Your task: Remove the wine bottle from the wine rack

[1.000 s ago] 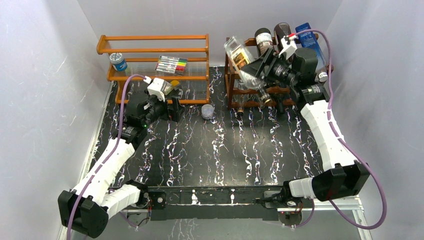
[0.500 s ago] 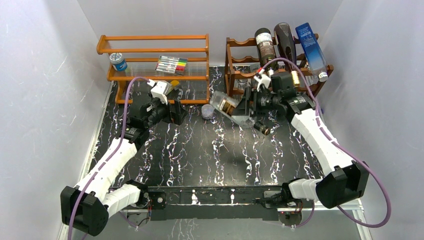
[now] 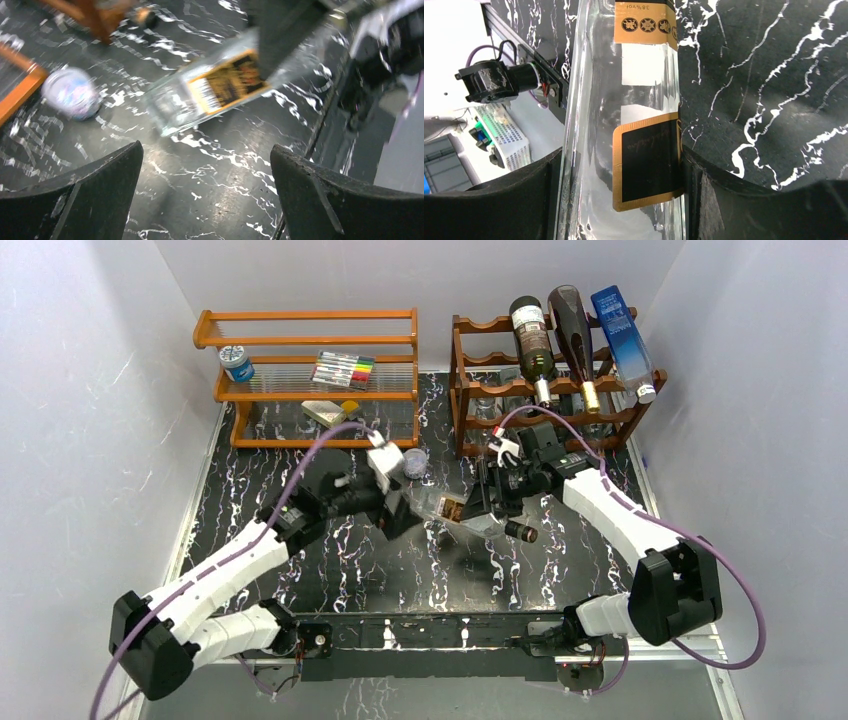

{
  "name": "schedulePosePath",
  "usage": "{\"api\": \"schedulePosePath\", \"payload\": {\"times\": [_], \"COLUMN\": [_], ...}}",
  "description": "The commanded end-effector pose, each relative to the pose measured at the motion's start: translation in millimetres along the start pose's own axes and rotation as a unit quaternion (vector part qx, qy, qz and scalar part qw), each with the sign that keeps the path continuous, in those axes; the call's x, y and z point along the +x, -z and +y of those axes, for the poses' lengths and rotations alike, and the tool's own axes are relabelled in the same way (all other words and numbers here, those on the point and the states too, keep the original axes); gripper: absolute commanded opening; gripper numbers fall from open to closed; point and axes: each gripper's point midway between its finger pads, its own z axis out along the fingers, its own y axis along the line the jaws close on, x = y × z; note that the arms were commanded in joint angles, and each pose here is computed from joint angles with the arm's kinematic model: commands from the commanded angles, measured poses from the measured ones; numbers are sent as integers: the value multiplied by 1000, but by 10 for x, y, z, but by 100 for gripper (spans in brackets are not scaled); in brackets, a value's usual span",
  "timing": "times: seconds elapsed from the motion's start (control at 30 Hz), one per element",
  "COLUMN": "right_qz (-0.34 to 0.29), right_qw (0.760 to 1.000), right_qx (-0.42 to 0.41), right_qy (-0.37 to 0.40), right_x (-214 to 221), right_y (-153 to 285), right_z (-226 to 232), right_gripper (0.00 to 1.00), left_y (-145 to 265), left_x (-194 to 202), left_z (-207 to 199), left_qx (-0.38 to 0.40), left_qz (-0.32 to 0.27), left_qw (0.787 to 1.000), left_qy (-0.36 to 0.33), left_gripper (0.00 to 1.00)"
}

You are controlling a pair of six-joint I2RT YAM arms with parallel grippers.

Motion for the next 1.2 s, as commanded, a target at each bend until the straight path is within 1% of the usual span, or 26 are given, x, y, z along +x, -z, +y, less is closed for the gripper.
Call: {"api": "schedulePosePath", "payload": {"times": [0.0,0.07,0.17,0.37,0.53,0.7,0.87,0.93,1.1,1.17], "right_qz": [-10,4,13,15,16,20,20,19,10,10], "right_qw": [993,992,991,989,988,987,986,986,984,984], "right_qx": [-93,-96,-98,-104,-110,-117,-118,-119,-123,-123], "right_qy": [76,83,96,106,107,108,113,116,125,125], "right_x": [-113,-52,16,82,126,168,178,175,168,176], "right_y": [-14,-50,-72,-65,-47,-28,-2,17,77,91], "right_z": [412,429,479,544,568,596,623,641,693,701], "right_gripper": [29,28,28,28,28,28,28,28,29,29], "left_y": [-11,-102,-268,-581,-747,-848,-881,-937,-942,-899], "left_x": [-77,-34,64,136,214,207,247,341,407,361], "left_z": [-397,-499,-681,-772,-857,-862,-889,-883,-846,-846], "left_qx": [22,34,71,93,99,90,99,104,92,83], "left_qz": [9,34,76,92,90,66,60,67,59,40], "left_qw": [979,962,938,908,890,885,885,885,894,898], "left_qy": [-201,-269,-332,-398,-435,-452,-452,-449,-435,-430], "left_gripper": [98,98,98,98,98,98,98,97,97,96]}}
